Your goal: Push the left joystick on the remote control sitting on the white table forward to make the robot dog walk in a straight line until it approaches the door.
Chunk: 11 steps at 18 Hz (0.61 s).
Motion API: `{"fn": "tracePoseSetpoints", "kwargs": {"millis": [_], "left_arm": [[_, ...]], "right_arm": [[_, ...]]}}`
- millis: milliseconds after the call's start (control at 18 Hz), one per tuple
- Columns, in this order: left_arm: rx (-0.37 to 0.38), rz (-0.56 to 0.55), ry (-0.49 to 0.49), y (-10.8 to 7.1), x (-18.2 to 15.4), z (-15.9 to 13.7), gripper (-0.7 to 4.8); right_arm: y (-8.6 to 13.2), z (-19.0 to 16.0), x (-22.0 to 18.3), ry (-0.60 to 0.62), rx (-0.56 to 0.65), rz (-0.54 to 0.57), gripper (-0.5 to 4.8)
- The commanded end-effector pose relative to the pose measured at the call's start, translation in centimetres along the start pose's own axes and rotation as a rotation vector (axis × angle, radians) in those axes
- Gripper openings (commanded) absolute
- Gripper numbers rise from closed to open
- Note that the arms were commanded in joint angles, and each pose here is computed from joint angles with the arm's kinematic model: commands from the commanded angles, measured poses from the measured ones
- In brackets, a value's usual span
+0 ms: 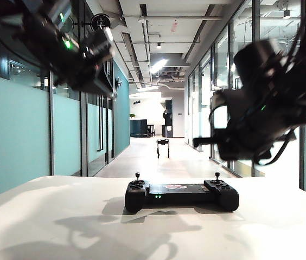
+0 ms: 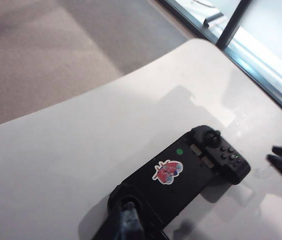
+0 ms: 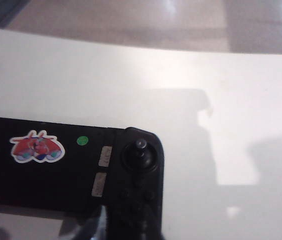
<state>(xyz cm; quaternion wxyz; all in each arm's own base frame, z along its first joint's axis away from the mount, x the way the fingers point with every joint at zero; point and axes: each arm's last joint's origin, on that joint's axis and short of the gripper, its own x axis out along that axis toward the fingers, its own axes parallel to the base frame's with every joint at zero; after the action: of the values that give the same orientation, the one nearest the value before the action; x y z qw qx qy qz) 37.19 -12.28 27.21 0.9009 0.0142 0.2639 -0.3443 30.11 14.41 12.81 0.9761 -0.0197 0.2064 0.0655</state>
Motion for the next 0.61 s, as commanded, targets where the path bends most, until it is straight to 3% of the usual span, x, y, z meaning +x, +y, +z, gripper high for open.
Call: {"fn": "tracePoseSetpoints", "kwargs": {"millis": [55, 277, 610], "left_arm": [[-0.009, 0.062, -0.033, -0.5, -1.7, 1.1, -0.06], [-0.004, 0.121, -0.036, -1.0, -3.1, 1.3, -0.06], [0.001, 0.224, -0.065, -2.3, -6.2, -2.2, -0.06]], "right_arm": [[-0.3, 1.0, -1.5, -0.008, -0.003, 0.002, -0.06], [-1.0, 1.4, -3.7, -0.034, 0.000, 0.005, -0.06], [-2.1, 1.6, -7.2, -0.075, -0.012, 0.014, -0.06]]}}
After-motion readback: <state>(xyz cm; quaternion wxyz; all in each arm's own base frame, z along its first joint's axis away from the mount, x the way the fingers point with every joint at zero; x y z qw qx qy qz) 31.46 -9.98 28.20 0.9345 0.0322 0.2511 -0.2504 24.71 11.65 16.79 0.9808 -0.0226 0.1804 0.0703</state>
